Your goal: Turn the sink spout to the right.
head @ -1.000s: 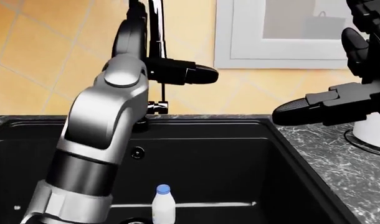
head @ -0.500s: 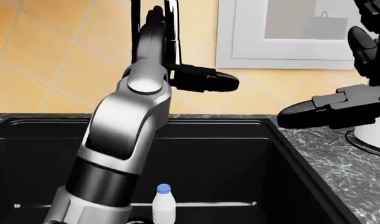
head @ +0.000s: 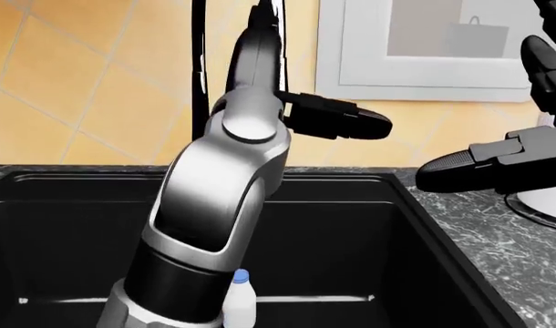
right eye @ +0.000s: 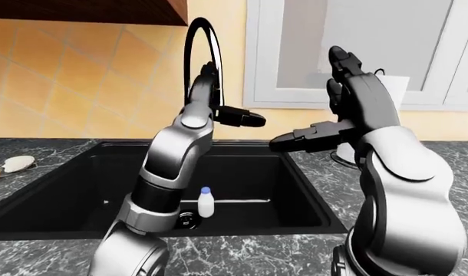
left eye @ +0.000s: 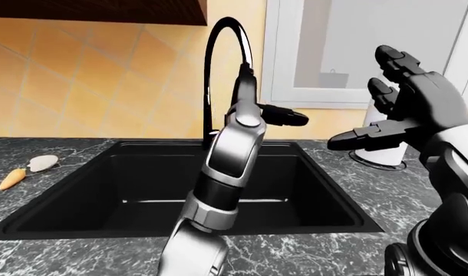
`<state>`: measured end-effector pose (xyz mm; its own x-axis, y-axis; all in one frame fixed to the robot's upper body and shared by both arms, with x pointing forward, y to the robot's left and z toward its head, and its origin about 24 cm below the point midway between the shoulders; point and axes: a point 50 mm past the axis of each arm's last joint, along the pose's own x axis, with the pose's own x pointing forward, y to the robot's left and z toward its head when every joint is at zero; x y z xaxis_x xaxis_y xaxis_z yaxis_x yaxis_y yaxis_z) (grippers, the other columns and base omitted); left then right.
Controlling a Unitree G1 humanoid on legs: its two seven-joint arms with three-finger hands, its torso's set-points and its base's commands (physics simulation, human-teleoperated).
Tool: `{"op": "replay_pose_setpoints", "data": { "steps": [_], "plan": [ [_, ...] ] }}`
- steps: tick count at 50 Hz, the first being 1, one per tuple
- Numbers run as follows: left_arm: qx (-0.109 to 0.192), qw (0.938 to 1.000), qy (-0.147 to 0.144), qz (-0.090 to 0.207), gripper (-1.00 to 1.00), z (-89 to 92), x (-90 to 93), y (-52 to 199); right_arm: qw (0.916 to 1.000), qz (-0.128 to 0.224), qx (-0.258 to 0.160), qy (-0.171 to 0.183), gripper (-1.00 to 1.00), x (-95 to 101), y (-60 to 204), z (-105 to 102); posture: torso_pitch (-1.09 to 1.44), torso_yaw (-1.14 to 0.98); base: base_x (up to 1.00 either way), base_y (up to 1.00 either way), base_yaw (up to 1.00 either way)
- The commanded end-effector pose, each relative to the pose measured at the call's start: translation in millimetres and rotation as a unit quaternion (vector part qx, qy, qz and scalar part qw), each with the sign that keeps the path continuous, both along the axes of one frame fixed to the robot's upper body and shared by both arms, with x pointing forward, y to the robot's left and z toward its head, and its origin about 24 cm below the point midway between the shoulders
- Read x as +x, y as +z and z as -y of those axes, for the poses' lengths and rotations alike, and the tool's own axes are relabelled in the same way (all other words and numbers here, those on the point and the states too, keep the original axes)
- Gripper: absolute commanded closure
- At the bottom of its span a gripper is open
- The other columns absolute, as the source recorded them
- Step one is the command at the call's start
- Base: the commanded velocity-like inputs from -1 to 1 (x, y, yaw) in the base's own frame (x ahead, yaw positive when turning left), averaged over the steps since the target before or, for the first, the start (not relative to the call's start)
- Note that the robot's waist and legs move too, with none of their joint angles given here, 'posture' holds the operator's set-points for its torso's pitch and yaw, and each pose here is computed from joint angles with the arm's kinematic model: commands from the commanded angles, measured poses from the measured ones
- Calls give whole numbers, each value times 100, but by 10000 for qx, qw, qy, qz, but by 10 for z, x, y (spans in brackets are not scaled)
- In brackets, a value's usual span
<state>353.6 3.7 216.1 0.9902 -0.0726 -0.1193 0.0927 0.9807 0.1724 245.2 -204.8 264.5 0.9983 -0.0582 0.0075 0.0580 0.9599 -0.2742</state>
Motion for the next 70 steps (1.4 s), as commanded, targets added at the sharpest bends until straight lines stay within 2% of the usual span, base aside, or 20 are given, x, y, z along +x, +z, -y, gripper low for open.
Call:
{"op": "replay_pose_setpoints", "data": {
  "steps": [1,14,30,40,49,70],
  "plan": [
    [-85,9990,13,444,-100,9,-15,207,9997,247,-62,-24,-100,-12,85,1,-74,0,0,0,0],
    [-89,9992,72,373,-100,56,56,201,9996,256,-67,-29,-100,-40,89,8,-74,0,0,0,0],
    [-106,9993,-39,352,-100,209,-28,229,9996,274,-60,-42,-100,-81,108,21,-74,0,0,0,0],
    [-130,9996,118,229,-100,188,166,170,9996,282,-77,-41,-100,-89,139,24,-74,0,0,0,0],
    [-232,9989,406,-23,-100,31,429,27,9995,294,-96,-29,-100,-84,164,8,-74,0,0,0,0],
    [-204,9997,89,110,-100,343,193,193,9994,324,-98,-27,-100,-126,179,9,-74,0,0,0,0]
  ]
}}
